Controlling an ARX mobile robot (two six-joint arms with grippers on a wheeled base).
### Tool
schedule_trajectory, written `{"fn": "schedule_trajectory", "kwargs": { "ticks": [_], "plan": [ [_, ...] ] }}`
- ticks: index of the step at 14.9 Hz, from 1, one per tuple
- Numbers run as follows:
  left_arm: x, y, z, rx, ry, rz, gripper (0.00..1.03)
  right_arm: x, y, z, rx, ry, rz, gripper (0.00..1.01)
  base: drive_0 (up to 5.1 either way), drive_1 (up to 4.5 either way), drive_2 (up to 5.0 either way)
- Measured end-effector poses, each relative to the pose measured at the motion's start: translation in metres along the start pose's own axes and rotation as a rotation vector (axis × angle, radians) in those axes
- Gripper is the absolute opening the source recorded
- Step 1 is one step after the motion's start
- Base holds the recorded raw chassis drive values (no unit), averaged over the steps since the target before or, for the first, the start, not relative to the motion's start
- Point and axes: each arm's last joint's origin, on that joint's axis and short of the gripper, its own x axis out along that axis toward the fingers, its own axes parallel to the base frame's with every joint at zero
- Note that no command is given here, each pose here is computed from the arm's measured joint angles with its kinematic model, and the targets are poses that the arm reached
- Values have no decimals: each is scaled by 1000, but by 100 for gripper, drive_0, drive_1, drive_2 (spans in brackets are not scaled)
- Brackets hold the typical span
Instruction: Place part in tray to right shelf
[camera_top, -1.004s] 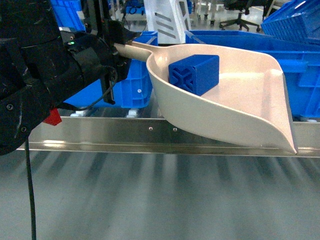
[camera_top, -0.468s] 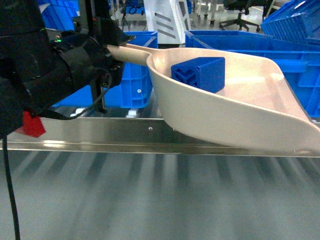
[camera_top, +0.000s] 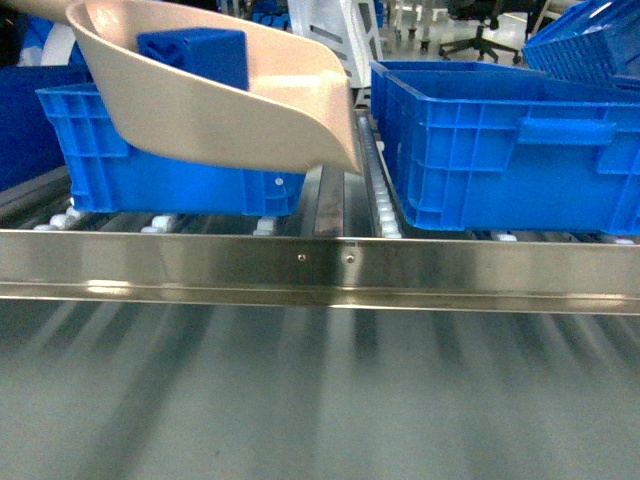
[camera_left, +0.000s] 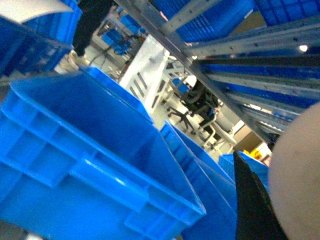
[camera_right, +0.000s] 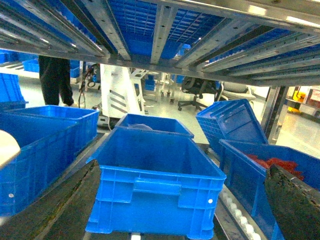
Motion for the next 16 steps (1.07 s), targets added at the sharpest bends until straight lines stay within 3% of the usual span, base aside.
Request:
{"fn": "schedule_trajectory", "kwargs": {
  "ticks": [1, 2, 3, 4, 5, 6, 8, 9, 13, 16],
  "plan": [
    [17, -7, 16, 23, -79, -17, 12, 0, 0, 0, 0, 1, 0, 98, 0, 0, 0],
    [39, -14, 35, 41, -181, -3, 12, 0, 0, 0, 0, 0, 0, 98, 0, 0, 0],
    [60, -15, 47, 52, -271, 48, 12, 0, 0, 0, 0, 1, 0, 98, 0, 0, 0],
    [85, -12, 52, 92, -388, 166, 12, 0, 0, 0, 0, 0, 0, 98, 0, 0, 0],
    [125, -11, 39, 251, -522, 328, 12, 0, 0, 0, 0, 0, 0, 98, 0, 0, 0],
    [156, -42, 28, 417, -581, 323, 12, 0, 0, 0, 0, 0, 0, 98, 0, 0, 0],
    [160, -71, 42, 457, -665, 294, 12, 0, 0, 0, 0, 0, 0, 98, 0, 0, 0],
    [158, -77, 52, 471, -706, 305, 12, 0, 0, 0, 0, 0, 0, 98, 0, 0, 0],
    [156, -68, 61, 505, -713, 348, 12, 0, 0, 0, 0, 1, 1, 98, 0, 0, 0],
    [152, -67, 58, 495, -686, 332, 12, 0, 0, 0, 0, 0, 0, 98, 0, 0, 0]
  ]
}}
